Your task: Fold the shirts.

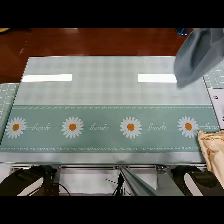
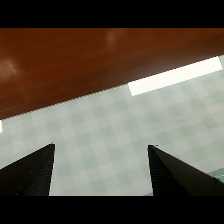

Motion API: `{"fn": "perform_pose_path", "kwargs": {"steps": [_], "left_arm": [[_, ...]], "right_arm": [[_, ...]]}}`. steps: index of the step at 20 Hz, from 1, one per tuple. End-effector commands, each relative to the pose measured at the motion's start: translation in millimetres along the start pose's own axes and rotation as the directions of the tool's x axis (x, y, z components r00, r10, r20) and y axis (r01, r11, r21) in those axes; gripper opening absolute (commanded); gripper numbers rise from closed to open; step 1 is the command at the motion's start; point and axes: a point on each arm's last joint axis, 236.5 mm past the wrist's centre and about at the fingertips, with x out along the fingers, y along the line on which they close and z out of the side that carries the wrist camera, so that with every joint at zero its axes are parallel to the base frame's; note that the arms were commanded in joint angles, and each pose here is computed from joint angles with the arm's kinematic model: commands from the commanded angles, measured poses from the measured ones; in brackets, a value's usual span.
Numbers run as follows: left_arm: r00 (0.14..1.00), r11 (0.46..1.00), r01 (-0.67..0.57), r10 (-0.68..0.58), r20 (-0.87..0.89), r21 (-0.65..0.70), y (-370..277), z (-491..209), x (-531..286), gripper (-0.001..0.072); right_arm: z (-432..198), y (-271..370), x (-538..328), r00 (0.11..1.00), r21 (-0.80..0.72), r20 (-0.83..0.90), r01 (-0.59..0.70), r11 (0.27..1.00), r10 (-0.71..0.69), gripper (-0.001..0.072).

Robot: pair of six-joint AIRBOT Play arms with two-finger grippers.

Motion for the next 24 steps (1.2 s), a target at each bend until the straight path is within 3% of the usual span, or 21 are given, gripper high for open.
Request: {"fn": "perform_pose_path", "kwargs": {"steps": [1, 7, 13, 17, 18, 19, 20, 24], "left_arm": [[1.0, 1.0, 0.008, -0.007, 0.001, -0.023, -2, -7, -35, 0.0711], [0.971, 0.999, 0.006, -0.016, -0.24, -0.041, -4, -70, 5, 0.0711], [0.866, 0.999, 0.004, -0.024, -0.5, -0.041, -8, -166, 68, 0.0711], [0.79, 0.997, 0.029, -0.065, -0.609, -0.068, -19, -237, 108, 0.0711], [0.776, 0.994, 0.048, -0.097, -0.623, -0.095, -27, -254, 117, 0.0711], [0.766, 0.99, 0.067, -0.132, -0.629, -0.126, -36, -268, 124, 0.0711], [0.76, 0.986, 0.077, -0.154, -0.632, -0.148, -41, -279, 131, 0.0711], [0.735, 0.971, 0.097, -0.218, -0.642, -0.218, -57, -312, 158, 0.0711]], "right_arm": [[-40, 56, -26, 0.962, 0.139, -0.183, -0.18, 0.974, 0.204, 0.0025], [-212, 136, 7, 0.647, 0.222, -0.65, -0.34, 0.914, 0.398, 0.0025], [-401, 174, 29, 0.366, 0.134, -0.885, -0.392, 0.91, 0.288, 0.0026], [-474, 159, 28, 0.25, 0.113, -0.945, -0.353, 0.929, 0.21, 0.003], [-480, 158, 28, 0.244, 0.111, -0.948, -0.349, 0.93, 0.205, 0.0155], [-480, 156, 29, 0.247, 0.101, -0.949, -0.354, 0.93, 0.197, 0.0363], [-476, 153, 31, 0.258, 0.086, -0.948, -0.361, 0.929, 0.188, 0.0444], [-429, 92, 46, 0.341, -0.093, -0.939, -0.358, 0.929, 0.037, 0.0444]]}}
